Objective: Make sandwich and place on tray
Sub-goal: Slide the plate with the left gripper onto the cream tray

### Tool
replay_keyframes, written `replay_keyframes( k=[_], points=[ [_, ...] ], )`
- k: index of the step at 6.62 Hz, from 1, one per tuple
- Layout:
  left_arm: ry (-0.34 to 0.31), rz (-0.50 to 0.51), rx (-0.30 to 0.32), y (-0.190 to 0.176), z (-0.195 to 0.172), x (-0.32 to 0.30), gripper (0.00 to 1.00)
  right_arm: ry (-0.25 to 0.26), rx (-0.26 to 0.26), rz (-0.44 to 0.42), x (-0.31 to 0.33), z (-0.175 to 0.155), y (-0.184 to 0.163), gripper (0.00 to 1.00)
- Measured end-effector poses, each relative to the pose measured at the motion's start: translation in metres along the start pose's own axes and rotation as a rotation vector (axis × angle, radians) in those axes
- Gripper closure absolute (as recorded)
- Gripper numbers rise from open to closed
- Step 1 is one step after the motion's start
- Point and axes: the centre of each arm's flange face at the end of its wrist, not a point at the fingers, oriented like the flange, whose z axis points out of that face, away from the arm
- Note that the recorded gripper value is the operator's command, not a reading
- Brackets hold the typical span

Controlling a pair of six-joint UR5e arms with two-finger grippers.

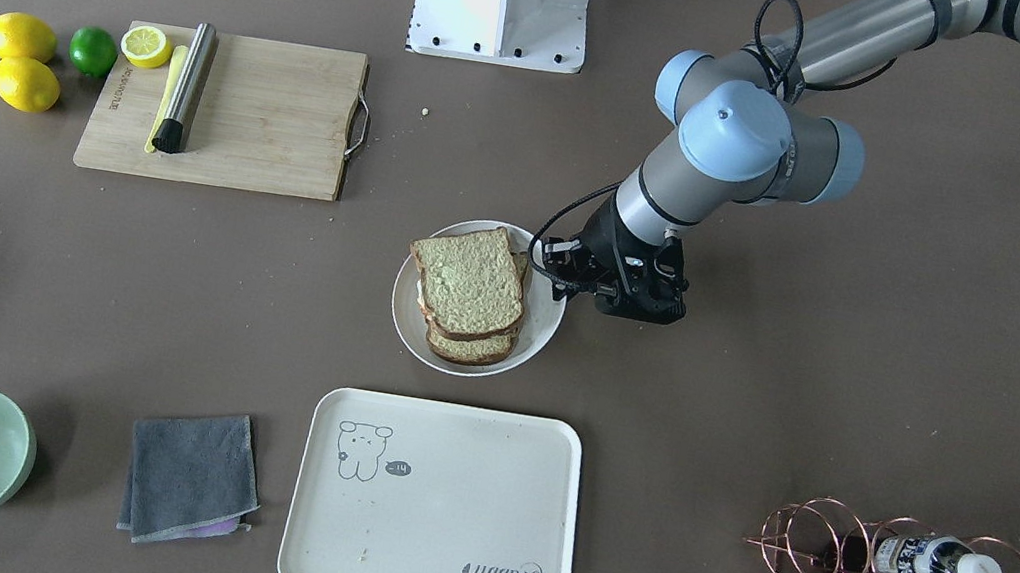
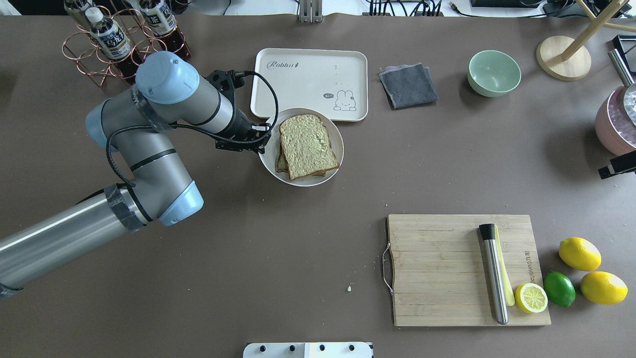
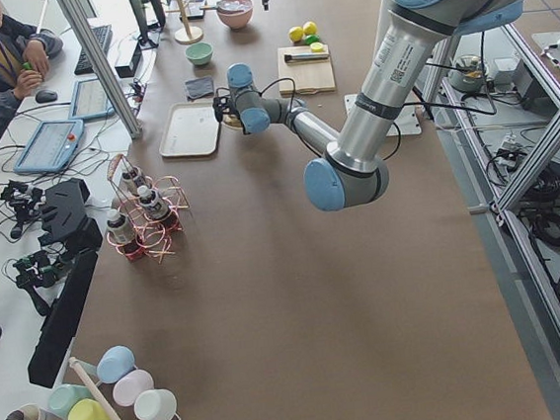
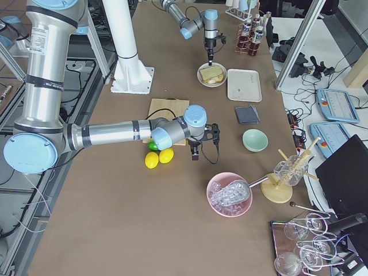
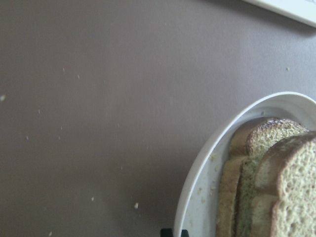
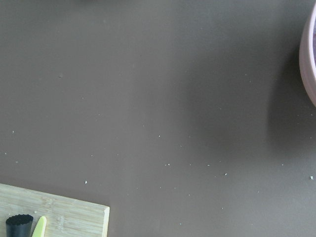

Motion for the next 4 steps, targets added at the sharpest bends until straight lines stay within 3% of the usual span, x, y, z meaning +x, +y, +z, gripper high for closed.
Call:
replay_keyframes(
  k=[4],
  points=[
    [-0.026, -0.057, 0.022, -0.119, 0.034, 0.052, 1.0, 0.002, 0.022, -0.016, -0.007, -0.009, 0.001, 0.0]
  ],
)
